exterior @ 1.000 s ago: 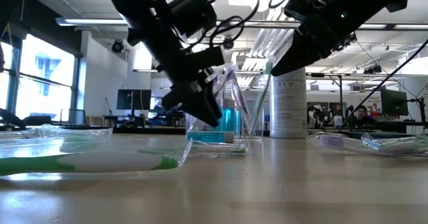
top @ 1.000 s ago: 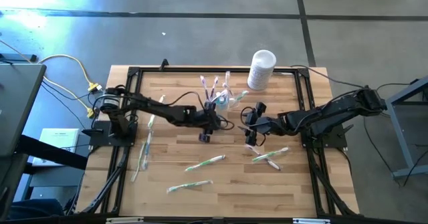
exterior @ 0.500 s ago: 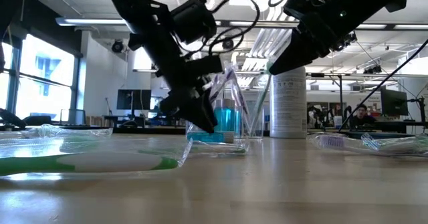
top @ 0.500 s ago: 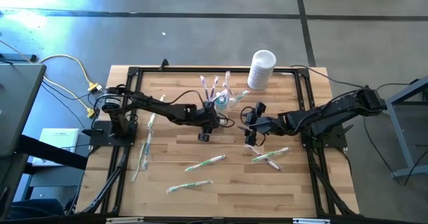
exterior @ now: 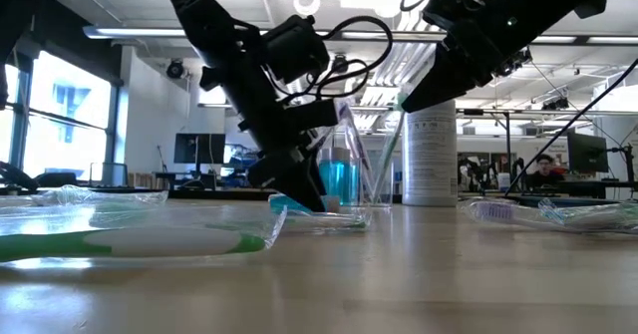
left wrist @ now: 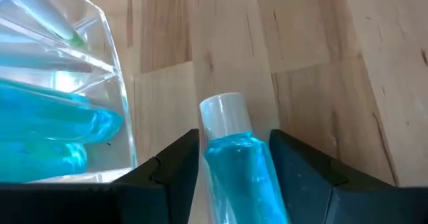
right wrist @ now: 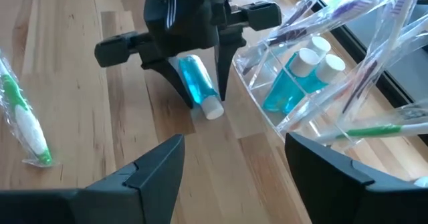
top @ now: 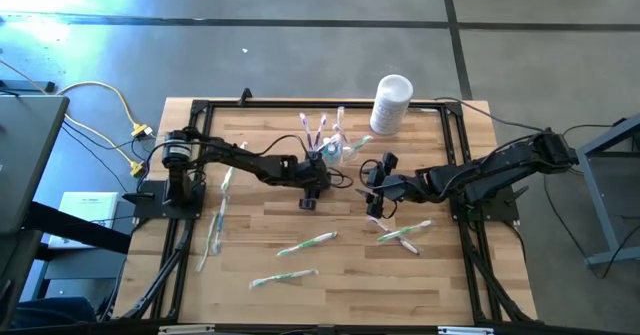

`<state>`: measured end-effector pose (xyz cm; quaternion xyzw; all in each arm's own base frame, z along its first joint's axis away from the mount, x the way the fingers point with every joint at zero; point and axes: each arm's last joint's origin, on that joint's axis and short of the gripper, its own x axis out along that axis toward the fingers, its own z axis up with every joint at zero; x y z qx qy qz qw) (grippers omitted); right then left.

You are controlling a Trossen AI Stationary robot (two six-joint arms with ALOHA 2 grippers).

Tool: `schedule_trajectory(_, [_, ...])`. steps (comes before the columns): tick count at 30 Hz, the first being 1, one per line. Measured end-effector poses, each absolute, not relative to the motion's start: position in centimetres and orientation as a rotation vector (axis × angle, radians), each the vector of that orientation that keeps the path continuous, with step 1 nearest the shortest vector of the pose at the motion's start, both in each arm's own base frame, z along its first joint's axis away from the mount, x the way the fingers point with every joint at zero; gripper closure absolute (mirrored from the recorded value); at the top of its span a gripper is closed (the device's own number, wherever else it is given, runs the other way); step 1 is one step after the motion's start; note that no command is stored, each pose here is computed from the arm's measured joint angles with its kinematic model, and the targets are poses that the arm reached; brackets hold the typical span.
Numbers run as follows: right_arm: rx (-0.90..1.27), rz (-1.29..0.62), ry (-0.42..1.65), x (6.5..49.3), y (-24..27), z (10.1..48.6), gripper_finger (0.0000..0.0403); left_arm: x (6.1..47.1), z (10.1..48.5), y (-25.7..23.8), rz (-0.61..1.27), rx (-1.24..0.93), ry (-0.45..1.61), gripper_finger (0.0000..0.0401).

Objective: Pick & Place toothbrushing station
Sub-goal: Put the blue mouthwash into the transparent organizer

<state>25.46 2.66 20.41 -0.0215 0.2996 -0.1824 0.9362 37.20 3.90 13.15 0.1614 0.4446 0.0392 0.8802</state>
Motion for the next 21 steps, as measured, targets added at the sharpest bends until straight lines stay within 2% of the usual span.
schedule_trajectory(4, [-0.044,-0.372,0.612,25.5,2.7,20.4,0.0151,37.1,13.0,3.5,0.064,0.337,0.944,0.0242])
schedule_trajectory(10, [-0.044,-0.373,0.612,25.5,2.7,20.4,0.0151,37.0,13.1,3.1,0.050,0.353,0.946,0.0315])
schedule_trajectory(17, [-0.044,-0.373,0.613,25.5,2.7,20.4,0.0151,36.6,14.8,2.8,0.042,0.334,0.906,0.0321])
schedule_trajectory(21, [-0.045,-0.373,0.617,25.4,2.7,20.4,0.0151,36.7,17.5,2.5,0.115,0.266,0.770,0.0347])
